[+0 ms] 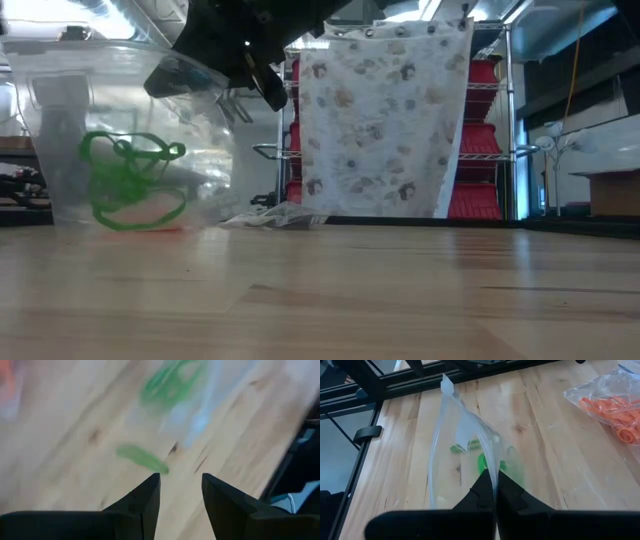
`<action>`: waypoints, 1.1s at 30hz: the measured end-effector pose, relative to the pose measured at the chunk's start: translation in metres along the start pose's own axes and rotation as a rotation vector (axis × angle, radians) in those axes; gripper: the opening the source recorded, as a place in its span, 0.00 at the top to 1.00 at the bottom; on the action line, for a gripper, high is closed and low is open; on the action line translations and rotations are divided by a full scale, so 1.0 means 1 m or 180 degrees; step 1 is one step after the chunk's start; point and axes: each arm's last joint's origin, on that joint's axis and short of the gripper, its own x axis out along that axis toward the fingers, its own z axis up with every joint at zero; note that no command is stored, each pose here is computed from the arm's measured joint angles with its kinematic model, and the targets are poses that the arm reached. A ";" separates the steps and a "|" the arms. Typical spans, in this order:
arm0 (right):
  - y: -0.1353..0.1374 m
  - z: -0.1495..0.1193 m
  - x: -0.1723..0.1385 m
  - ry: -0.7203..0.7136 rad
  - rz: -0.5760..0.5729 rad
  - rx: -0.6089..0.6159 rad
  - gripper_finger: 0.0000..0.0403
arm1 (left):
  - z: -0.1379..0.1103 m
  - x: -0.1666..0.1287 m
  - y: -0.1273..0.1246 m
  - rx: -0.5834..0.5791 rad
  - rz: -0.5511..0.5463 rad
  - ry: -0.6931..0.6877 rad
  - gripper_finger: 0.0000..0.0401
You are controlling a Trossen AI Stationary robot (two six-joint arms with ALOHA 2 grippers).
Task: Sort rubber bands
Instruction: Put the green rubber band into the transparent zip bag
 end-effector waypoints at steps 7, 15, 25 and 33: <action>0.000 0.000 0.000 -0.0003 0.0002 0.0000 1.00 | -0.013 0.034 -0.009 -0.0161 0.0541 0.0186 0.66; 0.000 0.000 0.000 -0.0004 0.0003 -0.0001 1.00 | -0.031 0.076 -0.018 -0.0261 0.1024 0.0004 0.66; 0.000 0.000 0.000 -0.0004 0.0003 -0.0002 1.00 | -0.043 0.112 -0.027 -0.0674 0.1106 -0.0177 0.66; 0.000 0.000 0.000 -0.0003 0.0004 -0.0002 1.00 | -0.045 0.135 -0.017 -0.0701 0.1402 -0.0158 0.66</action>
